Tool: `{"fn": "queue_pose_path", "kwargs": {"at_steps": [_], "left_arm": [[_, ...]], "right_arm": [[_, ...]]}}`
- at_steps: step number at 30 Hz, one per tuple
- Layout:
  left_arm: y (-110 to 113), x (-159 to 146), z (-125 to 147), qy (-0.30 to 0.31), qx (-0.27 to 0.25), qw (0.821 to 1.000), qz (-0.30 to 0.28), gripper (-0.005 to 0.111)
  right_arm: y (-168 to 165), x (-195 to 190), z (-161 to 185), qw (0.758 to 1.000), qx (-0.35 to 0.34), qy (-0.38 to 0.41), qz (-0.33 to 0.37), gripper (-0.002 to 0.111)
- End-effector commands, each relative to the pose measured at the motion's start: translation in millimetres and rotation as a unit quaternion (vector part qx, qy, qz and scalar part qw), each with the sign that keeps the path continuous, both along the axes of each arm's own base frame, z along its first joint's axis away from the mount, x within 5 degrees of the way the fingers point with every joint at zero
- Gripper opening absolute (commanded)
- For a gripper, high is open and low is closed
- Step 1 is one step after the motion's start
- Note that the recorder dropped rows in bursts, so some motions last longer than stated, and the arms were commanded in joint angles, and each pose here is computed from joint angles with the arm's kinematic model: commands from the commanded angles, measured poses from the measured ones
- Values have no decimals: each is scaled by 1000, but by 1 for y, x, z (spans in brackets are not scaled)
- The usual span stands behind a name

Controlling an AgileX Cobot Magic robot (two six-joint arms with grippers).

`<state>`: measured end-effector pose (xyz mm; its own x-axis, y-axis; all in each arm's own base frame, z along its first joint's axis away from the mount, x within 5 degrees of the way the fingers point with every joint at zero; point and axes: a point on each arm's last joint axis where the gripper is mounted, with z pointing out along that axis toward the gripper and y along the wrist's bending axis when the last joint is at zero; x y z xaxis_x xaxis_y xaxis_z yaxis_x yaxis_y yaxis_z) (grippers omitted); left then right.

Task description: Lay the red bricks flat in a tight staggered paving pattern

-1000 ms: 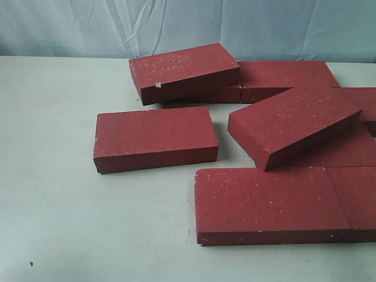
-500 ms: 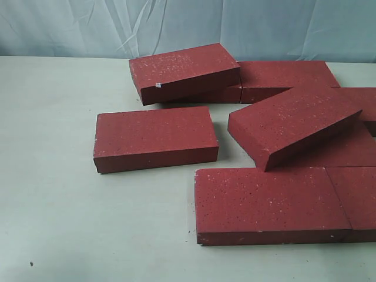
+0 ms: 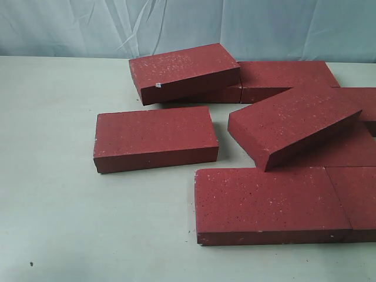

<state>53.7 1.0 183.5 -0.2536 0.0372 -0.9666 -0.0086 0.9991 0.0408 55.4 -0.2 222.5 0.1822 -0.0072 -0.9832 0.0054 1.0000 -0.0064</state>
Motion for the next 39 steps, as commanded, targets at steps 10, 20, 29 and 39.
{"fn": "queue_pose_path", "kwargs": {"at_steps": [10,20,29,39], "left_arm": [[0,0,0,-5,-6,1000,-2,0],[0,0,0,-5,-6,1000,-2,0],[0,0,0,-5,-6,1000,-2,0],[0,0,0,-5,-6,1000,-2,0]], "right_arm": [[0,-6,24,996,-5,-83,-2,-1],[0,-14,75,997,-5,-74,-3,-1],[-1,-4,110,999,-3,48,-4,-1],[-1,-3,115,999,-4,46,-5,-1]]}}
